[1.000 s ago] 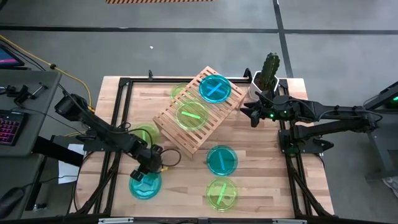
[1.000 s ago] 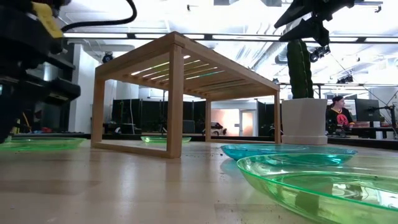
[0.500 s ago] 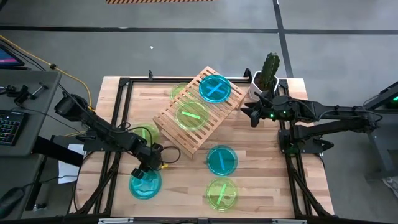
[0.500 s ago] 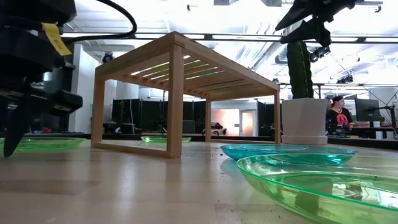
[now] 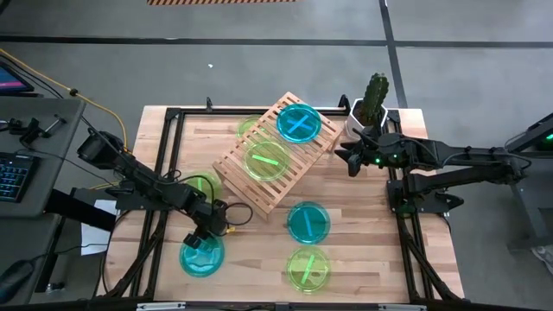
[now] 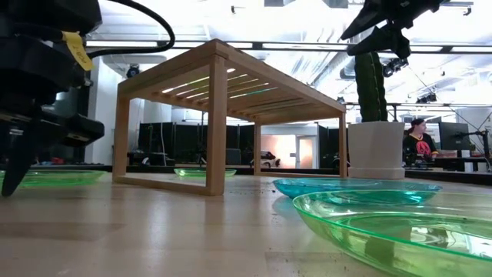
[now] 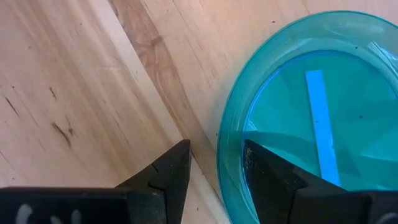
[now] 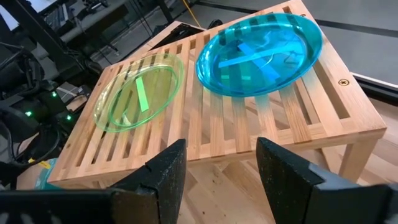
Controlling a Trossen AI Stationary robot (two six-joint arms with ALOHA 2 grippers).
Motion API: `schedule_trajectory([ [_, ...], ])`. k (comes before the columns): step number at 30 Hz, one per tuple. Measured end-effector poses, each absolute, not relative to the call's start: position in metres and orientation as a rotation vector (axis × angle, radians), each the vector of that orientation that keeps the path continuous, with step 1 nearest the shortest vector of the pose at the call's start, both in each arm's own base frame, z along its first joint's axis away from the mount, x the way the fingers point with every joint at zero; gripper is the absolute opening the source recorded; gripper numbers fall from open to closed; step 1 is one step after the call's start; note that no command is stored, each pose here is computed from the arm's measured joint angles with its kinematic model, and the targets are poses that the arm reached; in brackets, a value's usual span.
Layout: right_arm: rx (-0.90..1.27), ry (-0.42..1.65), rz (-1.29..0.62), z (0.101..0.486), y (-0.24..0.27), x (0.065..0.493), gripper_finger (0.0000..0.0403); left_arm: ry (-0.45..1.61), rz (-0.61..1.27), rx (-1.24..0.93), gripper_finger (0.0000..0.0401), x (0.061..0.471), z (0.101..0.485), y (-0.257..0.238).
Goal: Place and stack plates onto a shelf
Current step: Stack the left blue plate on top of the blue plate on the shelf
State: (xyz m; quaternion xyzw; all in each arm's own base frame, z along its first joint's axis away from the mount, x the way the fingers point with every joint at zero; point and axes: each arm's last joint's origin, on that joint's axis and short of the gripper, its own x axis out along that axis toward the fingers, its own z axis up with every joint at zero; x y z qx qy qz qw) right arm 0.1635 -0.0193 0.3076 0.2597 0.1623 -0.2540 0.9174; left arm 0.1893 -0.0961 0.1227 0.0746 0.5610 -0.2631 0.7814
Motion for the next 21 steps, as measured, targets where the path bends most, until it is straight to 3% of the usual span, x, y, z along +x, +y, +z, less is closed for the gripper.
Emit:
schedule_trajectory([
  [21,0.530,0.354,-0.527,0.3058,-0.0192,0.1626,0.0177,1.197,-0.640,0.189,0.0140,0.1891,0.1219,-0.0971],
])
